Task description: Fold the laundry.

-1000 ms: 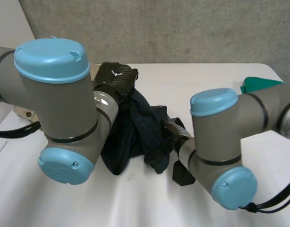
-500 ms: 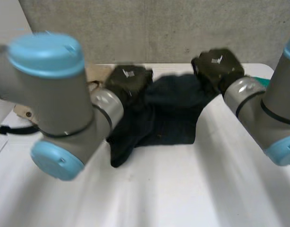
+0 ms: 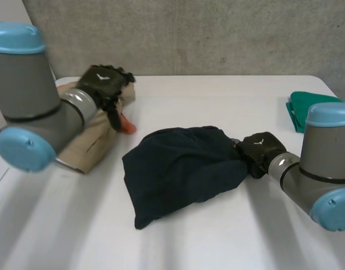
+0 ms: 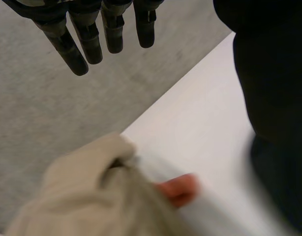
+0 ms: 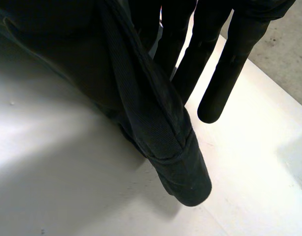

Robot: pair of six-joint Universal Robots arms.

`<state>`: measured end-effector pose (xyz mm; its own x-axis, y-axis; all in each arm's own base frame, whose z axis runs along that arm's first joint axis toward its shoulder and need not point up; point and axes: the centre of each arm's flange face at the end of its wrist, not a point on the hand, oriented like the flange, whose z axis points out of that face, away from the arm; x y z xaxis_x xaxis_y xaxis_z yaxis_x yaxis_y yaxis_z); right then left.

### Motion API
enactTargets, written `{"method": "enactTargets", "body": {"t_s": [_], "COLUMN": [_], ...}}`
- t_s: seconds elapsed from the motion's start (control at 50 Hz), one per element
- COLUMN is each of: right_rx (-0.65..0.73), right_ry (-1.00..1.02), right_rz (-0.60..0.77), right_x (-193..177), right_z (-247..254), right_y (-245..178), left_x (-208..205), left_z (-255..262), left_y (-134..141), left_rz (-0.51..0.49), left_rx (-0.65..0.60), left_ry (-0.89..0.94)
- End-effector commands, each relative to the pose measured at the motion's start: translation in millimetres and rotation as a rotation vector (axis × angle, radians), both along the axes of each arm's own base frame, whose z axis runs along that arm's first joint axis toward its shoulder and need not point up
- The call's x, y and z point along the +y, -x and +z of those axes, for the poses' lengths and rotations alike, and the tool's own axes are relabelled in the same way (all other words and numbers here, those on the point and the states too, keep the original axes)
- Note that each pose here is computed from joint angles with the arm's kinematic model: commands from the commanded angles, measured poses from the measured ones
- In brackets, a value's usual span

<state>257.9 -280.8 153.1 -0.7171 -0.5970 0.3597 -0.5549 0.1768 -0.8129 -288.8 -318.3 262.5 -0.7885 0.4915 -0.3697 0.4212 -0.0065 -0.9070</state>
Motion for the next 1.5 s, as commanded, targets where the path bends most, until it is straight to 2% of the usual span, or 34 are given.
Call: {"method": "enactTargets", "body": {"t_s": [0.02,0.14,0.24,0.36,0.42,0.46,0.5,0.52,0.66,0.74,0.84,0.98,1.12,1.32,1.4,1.5], "right_rx": [0.017,0.019,0.018,0.02,0.019,0.019,0.02,0.02,0.018,0.02,0.016,-0.003,-0.025,-0.042,-0.05,-0.081], "right_ry": [0.007,0.013,0.018,0.029,0.035,0.039,0.038,0.039,0.037,0.036,0.041,0.083,0.113,0.154,0.155,0.124], "right_rz": [0.026,0.02,0.021,0.015,0.013,0.012,0.011,0.011,0.019,0.029,0.039,0.036,0.04,0.057,0.067,0.055], "right_x": [8,7,7,5,4,3,3,3,5,8,11,7,7,7,11,15], "right_z": [-8,-11,-14,-14,-14,-13,-14,-13,-14,-14,-12,3,16,42,58,73], "right_y": [-2,0,0,1,2,3,3,3,2,-1,-4,-4,-6,-13,-19,-27], "left_x": [-91,-125,-136,-145,-154,-165,-174,-187,-213,-219,-218,-197,-174,-86,-23,41], "left_z": [-46,-86,-107,-130,-134,-134,-130,-129,-135,-142,-124,-97,-71,-17,15,22], "left_y": [-32,-30,-25,-26,-35,-45,-54,-68,-123,-140,-137,-106,-97,-91,-81,-64], "left_rz": [0.016,-0.062,-0.13,-0.148,-0.084,0.027,0.097,0.157,0.265,0.32,0.331,0.246,0.216,0.121,0.074,0.032], "left_rx": [-0.209,-0.342,-0.393,-0.456,-0.512,-0.55,-0.568,-0.582,-0.72,-0.748,-0.694,-0.571,-0.495,-0.359,-0.201,-0.026], "left_ry": [0.071,0.127,0.171,0.195,0.222,0.244,0.289,0.33,0.363,0.359,0.375,0.377,0.41,0.189,0.018,-0.188]}}
